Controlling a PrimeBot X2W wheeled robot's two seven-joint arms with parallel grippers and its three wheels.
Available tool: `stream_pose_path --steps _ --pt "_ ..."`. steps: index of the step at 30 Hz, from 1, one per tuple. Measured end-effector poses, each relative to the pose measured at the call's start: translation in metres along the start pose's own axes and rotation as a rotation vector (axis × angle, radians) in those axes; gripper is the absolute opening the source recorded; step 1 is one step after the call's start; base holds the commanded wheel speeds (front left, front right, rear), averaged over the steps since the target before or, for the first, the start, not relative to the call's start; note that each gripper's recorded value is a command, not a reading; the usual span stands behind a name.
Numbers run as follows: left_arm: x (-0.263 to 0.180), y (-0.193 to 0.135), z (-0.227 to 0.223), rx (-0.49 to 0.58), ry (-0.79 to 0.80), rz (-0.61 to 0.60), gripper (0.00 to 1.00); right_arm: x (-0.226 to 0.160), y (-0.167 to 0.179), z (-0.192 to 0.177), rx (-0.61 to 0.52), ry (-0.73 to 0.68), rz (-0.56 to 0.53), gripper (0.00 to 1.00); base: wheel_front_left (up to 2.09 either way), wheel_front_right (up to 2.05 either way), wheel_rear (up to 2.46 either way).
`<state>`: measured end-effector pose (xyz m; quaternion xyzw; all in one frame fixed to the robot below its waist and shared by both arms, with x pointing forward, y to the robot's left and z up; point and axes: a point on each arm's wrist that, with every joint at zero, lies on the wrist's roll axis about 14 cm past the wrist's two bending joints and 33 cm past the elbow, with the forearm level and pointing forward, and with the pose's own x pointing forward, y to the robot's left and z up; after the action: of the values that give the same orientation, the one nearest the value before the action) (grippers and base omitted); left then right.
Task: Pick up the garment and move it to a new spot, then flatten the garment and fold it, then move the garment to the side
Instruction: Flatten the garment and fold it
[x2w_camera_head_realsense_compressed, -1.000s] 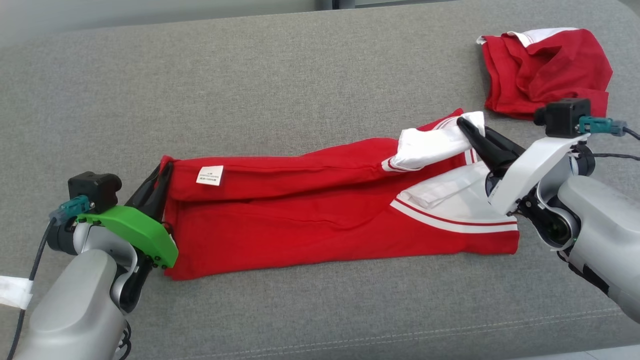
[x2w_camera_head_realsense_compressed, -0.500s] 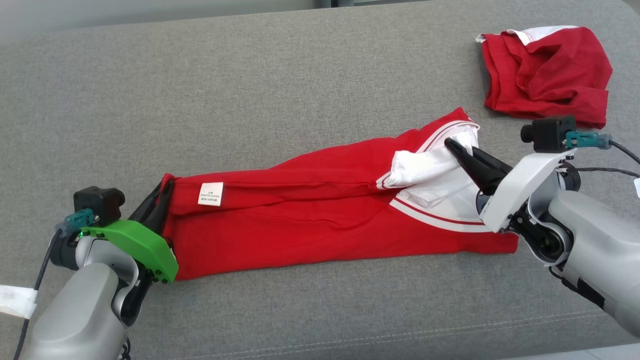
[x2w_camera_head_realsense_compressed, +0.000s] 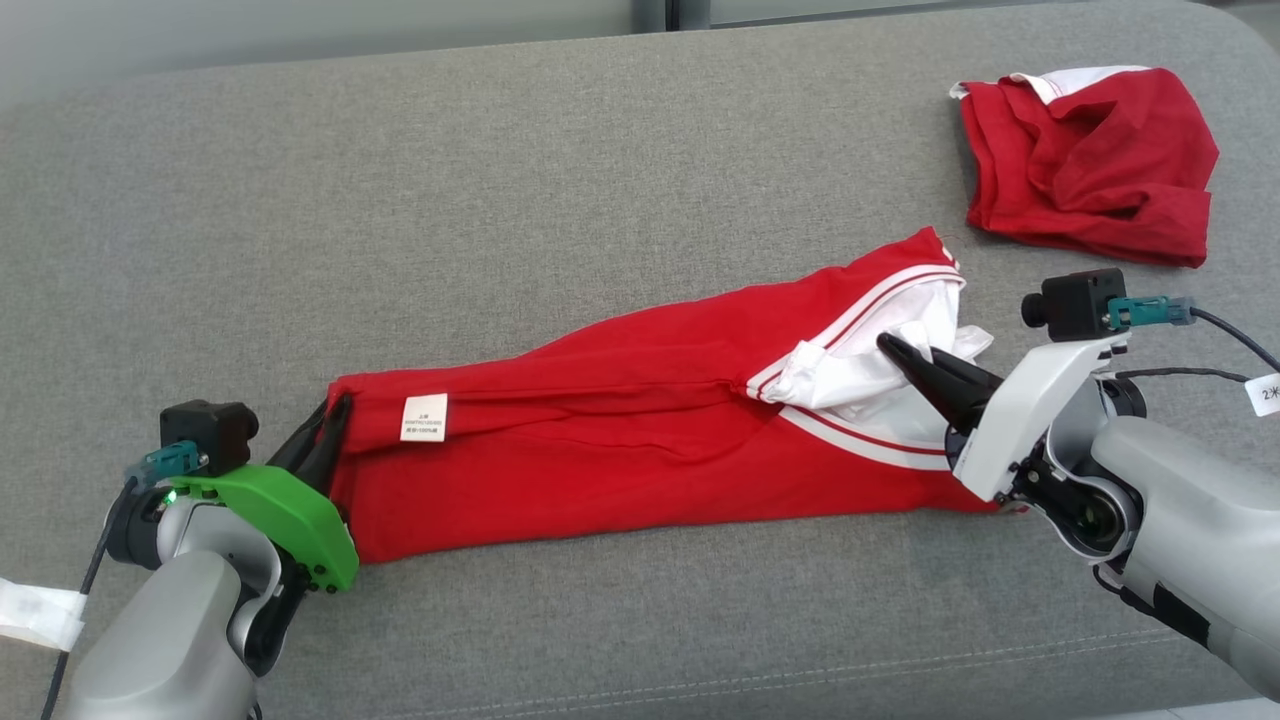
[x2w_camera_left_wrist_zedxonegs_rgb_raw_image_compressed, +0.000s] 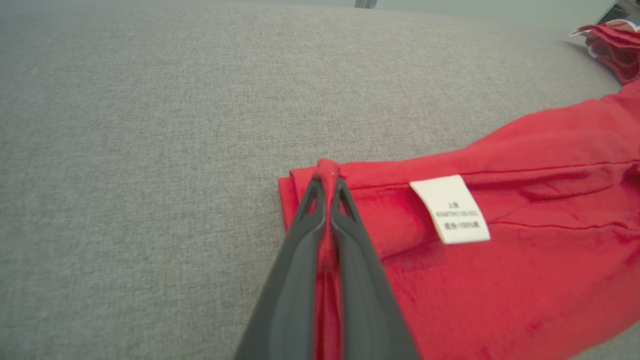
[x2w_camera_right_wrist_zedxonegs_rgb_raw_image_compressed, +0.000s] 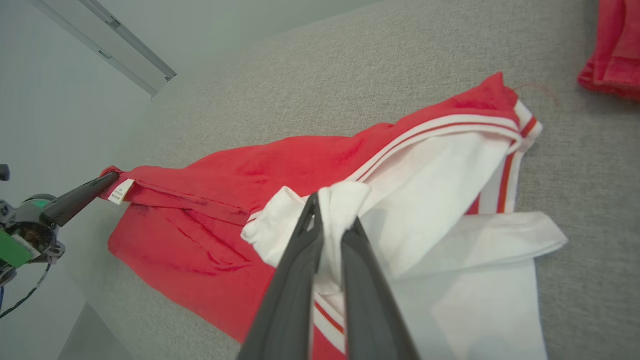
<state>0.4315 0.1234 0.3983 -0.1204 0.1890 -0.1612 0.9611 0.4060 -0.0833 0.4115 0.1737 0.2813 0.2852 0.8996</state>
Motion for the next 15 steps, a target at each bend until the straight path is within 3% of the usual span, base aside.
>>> stream_pose_path --steps 5,6,7,8,9,15 --pt "-0.001 0.001 -0.003 0.001 0.012 0.004 0.3 -0.004 -0.003 -0.002 0.003 0.013 -0.009 0.0 0.0 0.0 0.0" --pt "-0.002 0.001 -0.004 0.001 0.018 0.006 0.49 -0.004 -0.003 -0.003 0.004 0.016 -0.011 0.0 0.0 0.0 0.0" --pt "-0.002 0.002 -0.006 0.002 0.025 0.008 0.8 -0.005 -0.004 -0.003 0.008 0.018 -0.013 0.0 0.0 0.0 0.0" --pt "-0.003 0.002 -0.007 0.002 0.03 0.009 0.8 -0.006 -0.004 -0.005 0.011 0.022 -0.014 0.0 0.0 0.0 0.0" --pt "-0.003 0.002 -0.007 0.003 0.032 0.01 1.0 -0.006 -0.004 -0.008 0.014 0.031 -0.014 0.05 0.0 0.0 0.0" --pt "-0.004 0.002 -0.008 -0.012 0.038 0.013 1.0 -0.009 -0.003 -0.014 0.018 0.051 -0.015 0.43 0.0 0.0 0.0"
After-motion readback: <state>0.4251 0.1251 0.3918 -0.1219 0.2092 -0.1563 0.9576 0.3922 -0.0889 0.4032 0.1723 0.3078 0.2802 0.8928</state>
